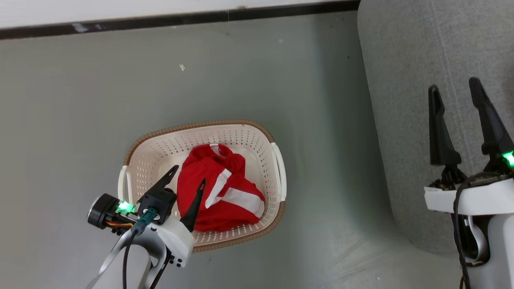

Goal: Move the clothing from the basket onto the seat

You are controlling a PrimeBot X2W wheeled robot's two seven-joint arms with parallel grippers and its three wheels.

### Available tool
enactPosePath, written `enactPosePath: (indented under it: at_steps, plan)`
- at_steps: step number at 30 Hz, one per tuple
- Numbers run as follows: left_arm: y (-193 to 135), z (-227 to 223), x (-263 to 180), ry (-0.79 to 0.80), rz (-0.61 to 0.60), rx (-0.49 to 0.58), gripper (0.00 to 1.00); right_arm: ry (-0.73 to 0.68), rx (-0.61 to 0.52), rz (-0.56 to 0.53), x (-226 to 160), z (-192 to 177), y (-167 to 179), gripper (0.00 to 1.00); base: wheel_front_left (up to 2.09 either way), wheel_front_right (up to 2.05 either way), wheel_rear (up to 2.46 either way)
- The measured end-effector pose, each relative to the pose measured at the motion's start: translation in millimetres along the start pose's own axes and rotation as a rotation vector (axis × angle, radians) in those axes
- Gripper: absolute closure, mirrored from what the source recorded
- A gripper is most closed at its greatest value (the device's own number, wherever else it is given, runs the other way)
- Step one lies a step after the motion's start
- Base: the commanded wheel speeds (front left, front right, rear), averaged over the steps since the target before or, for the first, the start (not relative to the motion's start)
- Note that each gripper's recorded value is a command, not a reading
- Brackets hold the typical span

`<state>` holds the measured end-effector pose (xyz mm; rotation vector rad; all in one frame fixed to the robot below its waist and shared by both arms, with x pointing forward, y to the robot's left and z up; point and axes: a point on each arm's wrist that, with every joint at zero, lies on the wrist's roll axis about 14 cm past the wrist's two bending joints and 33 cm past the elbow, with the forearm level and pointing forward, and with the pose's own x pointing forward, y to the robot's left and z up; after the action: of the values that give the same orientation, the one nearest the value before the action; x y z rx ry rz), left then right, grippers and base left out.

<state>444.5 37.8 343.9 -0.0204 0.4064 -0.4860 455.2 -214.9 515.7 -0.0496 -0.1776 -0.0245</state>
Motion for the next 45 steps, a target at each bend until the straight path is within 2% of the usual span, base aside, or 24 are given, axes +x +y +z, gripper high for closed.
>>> enactPosePath:
  at_steps: [19,30,45]
  plan:
    - [-24,-78,46,0.168,-0.129,0.01,0.0,0.017,-0.033,0.06,44,-42,16,0.0,0.0,0.0,0.0]
    - [-34,-120,61,0.26,-0.199,0.055,0.0,0.013,-0.036,0.068,65,-61,17,0.0,0.0,0.0,0.0]
    - [-37,-167,77,0.354,-0.22,0.044,0.0,0.053,-0.033,0.071,74,-93,16,0.0,0.0,0.0,0.0]
